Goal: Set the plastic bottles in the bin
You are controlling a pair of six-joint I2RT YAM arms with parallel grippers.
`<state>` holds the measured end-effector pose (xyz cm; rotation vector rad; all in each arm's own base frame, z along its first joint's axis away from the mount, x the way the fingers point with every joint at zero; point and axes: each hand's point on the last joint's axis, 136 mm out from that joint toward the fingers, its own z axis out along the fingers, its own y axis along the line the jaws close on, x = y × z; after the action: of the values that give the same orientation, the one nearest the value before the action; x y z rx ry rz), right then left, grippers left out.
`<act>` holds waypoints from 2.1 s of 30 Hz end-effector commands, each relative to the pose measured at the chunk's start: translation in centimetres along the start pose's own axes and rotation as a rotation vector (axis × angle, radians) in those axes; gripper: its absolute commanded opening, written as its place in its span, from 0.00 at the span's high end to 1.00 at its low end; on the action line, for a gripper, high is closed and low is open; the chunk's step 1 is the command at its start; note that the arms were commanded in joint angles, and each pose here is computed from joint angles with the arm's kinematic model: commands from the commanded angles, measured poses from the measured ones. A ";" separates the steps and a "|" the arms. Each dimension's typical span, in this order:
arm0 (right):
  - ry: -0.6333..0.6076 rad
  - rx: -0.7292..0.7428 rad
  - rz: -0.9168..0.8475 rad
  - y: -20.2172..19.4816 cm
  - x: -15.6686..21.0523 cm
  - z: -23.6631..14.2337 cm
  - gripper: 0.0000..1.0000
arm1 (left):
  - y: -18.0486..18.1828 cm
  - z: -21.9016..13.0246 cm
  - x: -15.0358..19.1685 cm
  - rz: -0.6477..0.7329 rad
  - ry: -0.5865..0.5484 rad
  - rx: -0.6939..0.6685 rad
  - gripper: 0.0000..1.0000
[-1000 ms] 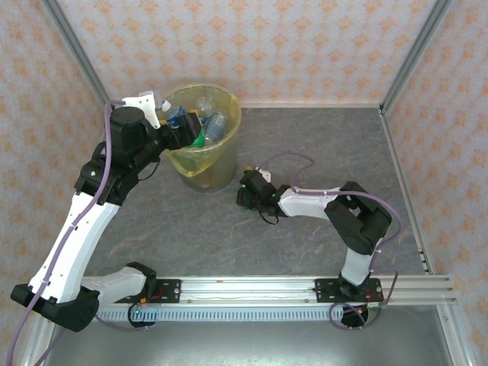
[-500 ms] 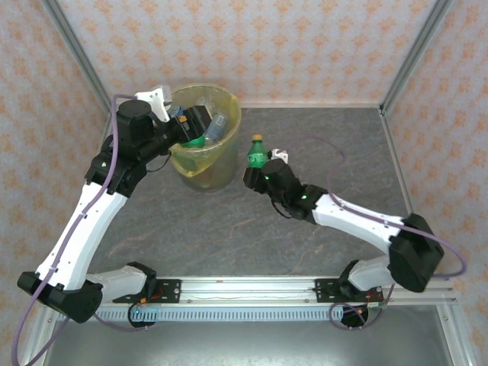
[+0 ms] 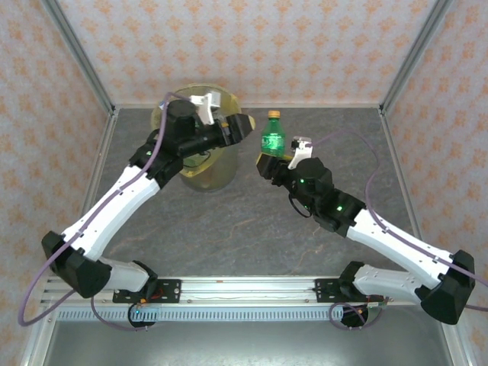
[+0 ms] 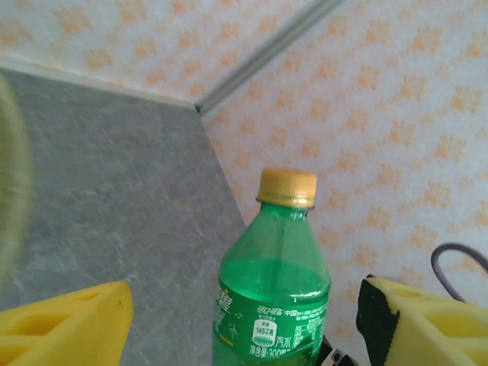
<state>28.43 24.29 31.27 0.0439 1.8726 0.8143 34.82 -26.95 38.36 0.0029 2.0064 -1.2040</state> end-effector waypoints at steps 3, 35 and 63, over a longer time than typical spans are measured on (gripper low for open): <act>-0.003 -0.043 -0.019 0.6 -0.2 -1.0 0.46 | -4.0 1.9 0.0 0.042 0.021 0.117 0.23; -0.027 -0.039 -0.018 0.4 -0.8 -3.2 0.01 | -5.7 5.5 -0.8 0.156 0.065 0.080 0.67; -0.081 0.006 -0.007 -0.7 -1.9 -4.2 0.00 | 7.8 -5.7 -15.3 0.341 -0.241 -0.622 0.67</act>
<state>25.92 21.01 32.96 0.0656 1.8029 0.8048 44.07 -14.82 43.21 -0.0850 1.9910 -0.4885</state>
